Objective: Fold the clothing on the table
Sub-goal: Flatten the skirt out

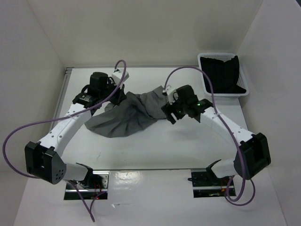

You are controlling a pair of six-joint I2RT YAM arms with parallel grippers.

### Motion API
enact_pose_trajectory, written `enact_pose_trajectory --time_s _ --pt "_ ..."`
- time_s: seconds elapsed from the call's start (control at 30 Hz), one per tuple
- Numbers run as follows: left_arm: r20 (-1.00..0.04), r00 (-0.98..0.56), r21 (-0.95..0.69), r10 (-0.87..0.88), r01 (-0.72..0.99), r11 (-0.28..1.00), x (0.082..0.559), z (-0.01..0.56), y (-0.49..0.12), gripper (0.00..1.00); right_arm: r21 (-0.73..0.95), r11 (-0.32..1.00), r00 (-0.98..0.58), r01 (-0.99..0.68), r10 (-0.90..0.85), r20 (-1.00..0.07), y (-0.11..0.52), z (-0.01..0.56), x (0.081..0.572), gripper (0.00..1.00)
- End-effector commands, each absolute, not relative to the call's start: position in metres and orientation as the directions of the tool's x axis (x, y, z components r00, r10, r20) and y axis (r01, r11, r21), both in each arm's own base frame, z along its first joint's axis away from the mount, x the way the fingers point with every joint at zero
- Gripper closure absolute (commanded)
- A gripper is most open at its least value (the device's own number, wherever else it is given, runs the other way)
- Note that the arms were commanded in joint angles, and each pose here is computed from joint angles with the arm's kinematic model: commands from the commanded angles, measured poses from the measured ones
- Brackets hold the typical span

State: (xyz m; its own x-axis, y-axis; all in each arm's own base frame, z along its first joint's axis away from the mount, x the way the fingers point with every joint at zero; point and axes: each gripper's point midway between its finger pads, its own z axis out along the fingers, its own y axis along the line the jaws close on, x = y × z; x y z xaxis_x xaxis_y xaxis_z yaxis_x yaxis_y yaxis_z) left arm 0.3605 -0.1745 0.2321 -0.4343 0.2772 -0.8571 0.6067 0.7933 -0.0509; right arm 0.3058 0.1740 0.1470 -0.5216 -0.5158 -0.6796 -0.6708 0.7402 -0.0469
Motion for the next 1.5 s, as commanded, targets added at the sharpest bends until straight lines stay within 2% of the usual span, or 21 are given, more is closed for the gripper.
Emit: enact_pose_trajectory --time_s 0.0,0.17,0.4,0.77,1.47 --pt "-0.895 -0.376 -0.039 0.242 0.604 0.796 0.358 0.252 -0.162 1.0 -0.229 0.734 -0.412 -0.639 -0.578 -0.704 0.19 0.158 0.33 0.17" --pt "-0.9 -0.385 -0.052 0.203 0.559 0.827 0.355 0.252 -0.133 1.0 -0.314 0.705 -0.332 -0.636 -0.617 -0.714 0.198 0.153 0.335 0.2" --pt "-0.895 -0.407 -0.086 0.182 0.559 0.825 0.345 0.244 -0.122 1.0 -0.383 0.664 -0.328 -0.642 -0.69 -0.646 0.203 0.116 0.337 0.28" --pt "-0.893 -0.418 -0.097 0.167 0.541 0.836 0.345 0.237 -0.108 1.0 -0.454 0.533 -0.234 -0.714 -0.793 -0.563 0.254 0.083 0.307 0.28" --pt "-0.897 -0.409 -0.093 0.166 0.541 0.836 0.344 0.24 -0.108 1.0 -0.534 0.513 -0.247 -0.673 -0.835 -0.492 0.255 0.048 0.326 0.32"
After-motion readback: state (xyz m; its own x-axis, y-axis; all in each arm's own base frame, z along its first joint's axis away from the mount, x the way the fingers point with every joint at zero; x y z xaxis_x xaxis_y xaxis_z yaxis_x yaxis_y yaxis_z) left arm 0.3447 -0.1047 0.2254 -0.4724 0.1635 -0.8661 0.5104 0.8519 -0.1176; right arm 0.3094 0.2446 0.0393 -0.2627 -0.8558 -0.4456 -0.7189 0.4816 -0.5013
